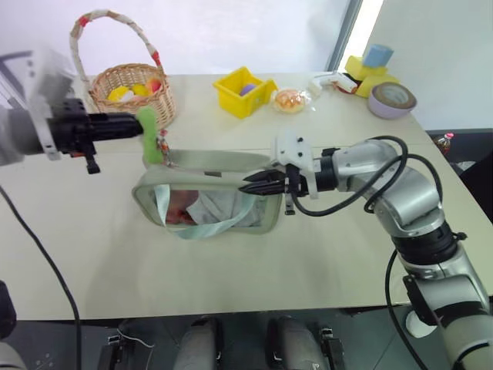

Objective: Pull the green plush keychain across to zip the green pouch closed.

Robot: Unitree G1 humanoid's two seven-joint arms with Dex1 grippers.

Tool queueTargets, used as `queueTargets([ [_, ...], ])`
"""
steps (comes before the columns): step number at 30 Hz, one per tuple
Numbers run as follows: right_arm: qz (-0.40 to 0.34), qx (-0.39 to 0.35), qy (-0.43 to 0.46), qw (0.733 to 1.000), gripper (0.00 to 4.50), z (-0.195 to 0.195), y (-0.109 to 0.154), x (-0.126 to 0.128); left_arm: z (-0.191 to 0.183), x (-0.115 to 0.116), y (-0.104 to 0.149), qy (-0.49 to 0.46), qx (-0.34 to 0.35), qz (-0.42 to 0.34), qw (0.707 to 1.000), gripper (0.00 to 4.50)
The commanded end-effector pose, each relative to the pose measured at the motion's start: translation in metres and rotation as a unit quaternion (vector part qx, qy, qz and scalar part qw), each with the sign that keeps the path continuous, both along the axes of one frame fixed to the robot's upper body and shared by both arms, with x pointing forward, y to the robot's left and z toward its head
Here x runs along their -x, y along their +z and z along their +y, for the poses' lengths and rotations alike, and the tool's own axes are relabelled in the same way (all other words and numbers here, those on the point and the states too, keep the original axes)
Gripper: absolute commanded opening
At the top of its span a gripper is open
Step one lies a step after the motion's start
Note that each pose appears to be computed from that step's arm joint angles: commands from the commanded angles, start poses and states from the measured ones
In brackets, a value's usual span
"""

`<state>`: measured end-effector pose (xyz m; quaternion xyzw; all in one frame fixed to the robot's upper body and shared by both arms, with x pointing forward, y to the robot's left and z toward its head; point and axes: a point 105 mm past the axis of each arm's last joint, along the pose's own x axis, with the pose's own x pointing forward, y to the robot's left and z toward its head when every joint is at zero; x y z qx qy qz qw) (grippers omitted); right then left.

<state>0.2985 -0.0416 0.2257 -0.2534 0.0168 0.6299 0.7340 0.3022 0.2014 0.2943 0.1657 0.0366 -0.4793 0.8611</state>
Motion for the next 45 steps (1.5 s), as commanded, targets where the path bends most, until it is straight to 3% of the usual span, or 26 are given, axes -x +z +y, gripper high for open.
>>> queueTargets([
  [1,-0.025,-0.007,0.010,1.000,0.00,0.007,0.010,0.001,-0.011,-0.005,-0.009,-0.011,-0.045,-0.022,0.999,0.20],
  [4,-0.026,-0.007,0.008,1.000,0.00,0.007,0.008,0.000,-0.012,-0.012,-0.005,-0.008,-0.052,-0.038,0.998,1.05],
  [11,-0.023,-0.010,0.008,1.000,0.00,0.009,0.005,-0.002,0.001,-0.009,0.022,0.012,-0.069,-0.070,0.995,4.47],
  [16,-0.021,-0.013,0.010,1.000,0.00,0.009,0.005,-0.005,0.031,0.016,0.032,0.037,-0.108,-0.041,0.993,4.47],
  [23,-0.020,-0.009,0.010,1.000,0.00,0.008,0.004,-0.006,0.058,0.028,-0.011,0.080,-0.131,0.021,0.988,4.47],
  [25,-0.020,-0.008,0.010,1.000,0.00,0.008,0.005,-0.006,0.055,0.025,-0.032,0.079,-0.118,0.034,0.989,4.47],
  [28,-0.021,-0.006,0.009,1.000,0.00,0.007,0.006,-0.006,0.044,0.019,-0.042,0.077,-0.090,0.035,0.992,4.47],
  [32,-0.021,-0.004,0.002,1.000,0.00,0.005,0.006,-0.007,0.033,0.020,-0.060,0.055,-0.101,0.047,0.992,4.47],
  [36,-0.020,-0.004,-0.003,1.000,0.00,0.003,0.006,-0.008,0.037,0.018,-0.060,0.061,-0.101,0.044,0.992,3.22],
  [42,-0.022,-0.004,-0.006,1.000,0.00,0.003,0.007,-0.010,0.036,0.020,-0.061,0.055,-0.108,0.050,0.991,0.18],
  [45,-0.020,-0.009,-0.010,1.000,0.00,0.003,0.010,-0.011,0.033,0.021,-0.063,0.047,-0.109,0.051,0.992,0.04],
])
